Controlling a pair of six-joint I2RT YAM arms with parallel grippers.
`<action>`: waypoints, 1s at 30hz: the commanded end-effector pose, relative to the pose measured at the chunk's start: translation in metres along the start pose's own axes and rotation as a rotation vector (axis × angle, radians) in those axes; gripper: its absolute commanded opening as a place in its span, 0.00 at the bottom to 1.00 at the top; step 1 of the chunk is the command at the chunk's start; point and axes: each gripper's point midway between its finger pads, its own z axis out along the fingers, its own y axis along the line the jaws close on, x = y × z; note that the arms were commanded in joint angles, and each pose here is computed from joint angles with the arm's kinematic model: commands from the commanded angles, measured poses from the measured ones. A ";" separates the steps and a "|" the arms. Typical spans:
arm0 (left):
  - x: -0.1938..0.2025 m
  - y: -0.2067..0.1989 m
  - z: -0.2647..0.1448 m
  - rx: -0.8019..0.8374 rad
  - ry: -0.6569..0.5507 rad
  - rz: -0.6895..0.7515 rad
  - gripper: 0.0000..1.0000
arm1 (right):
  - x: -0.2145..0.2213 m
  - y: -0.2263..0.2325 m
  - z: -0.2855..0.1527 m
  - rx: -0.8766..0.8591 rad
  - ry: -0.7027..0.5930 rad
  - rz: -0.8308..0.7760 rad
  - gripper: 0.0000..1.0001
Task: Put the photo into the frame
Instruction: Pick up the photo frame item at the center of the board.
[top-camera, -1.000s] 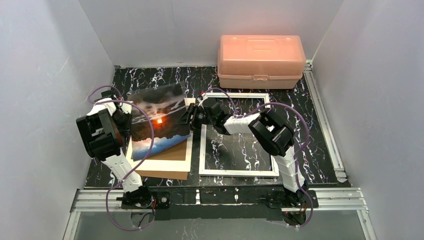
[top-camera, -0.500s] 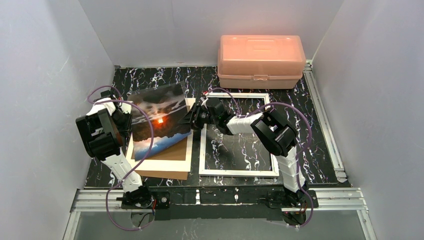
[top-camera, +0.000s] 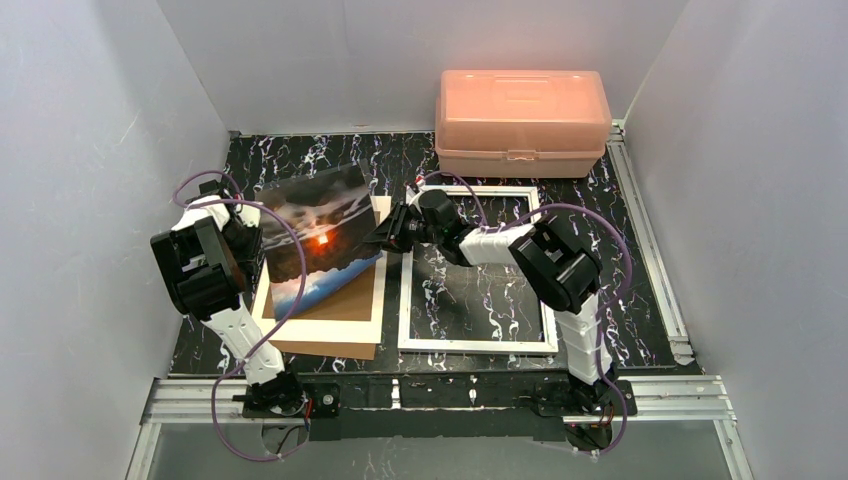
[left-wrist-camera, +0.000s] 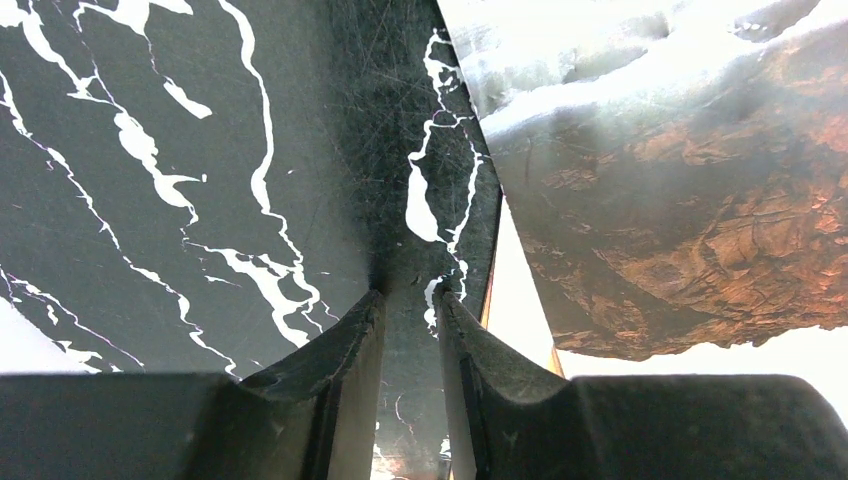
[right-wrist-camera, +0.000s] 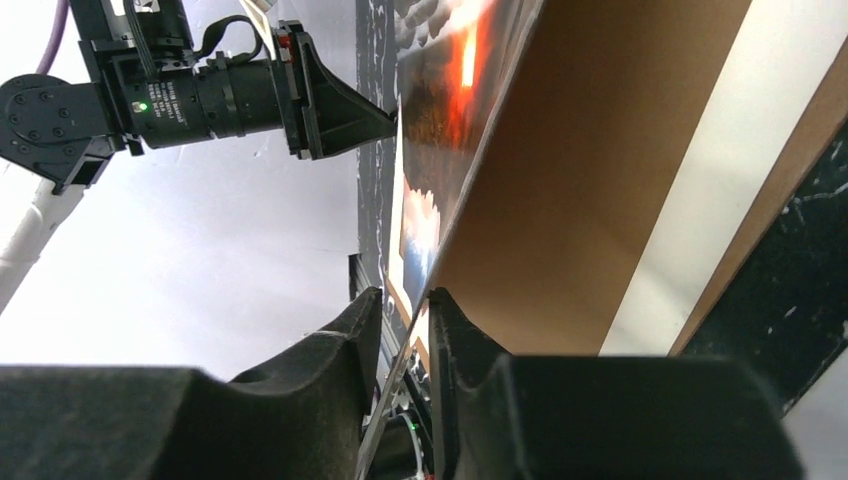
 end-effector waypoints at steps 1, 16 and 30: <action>0.011 0.002 0.022 0.016 0.047 -0.014 0.25 | -0.005 0.044 -0.021 -0.082 -0.024 -0.093 0.27; 0.011 -0.020 0.023 0.069 0.056 -0.007 0.26 | 0.024 0.026 -0.038 0.052 0.080 -0.305 0.42; 0.008 -0.034 0.028 0.063 0.074 0.057 0.26 | 0.009 -0.004 -0.029 0.051 0.055 -0.148 0.66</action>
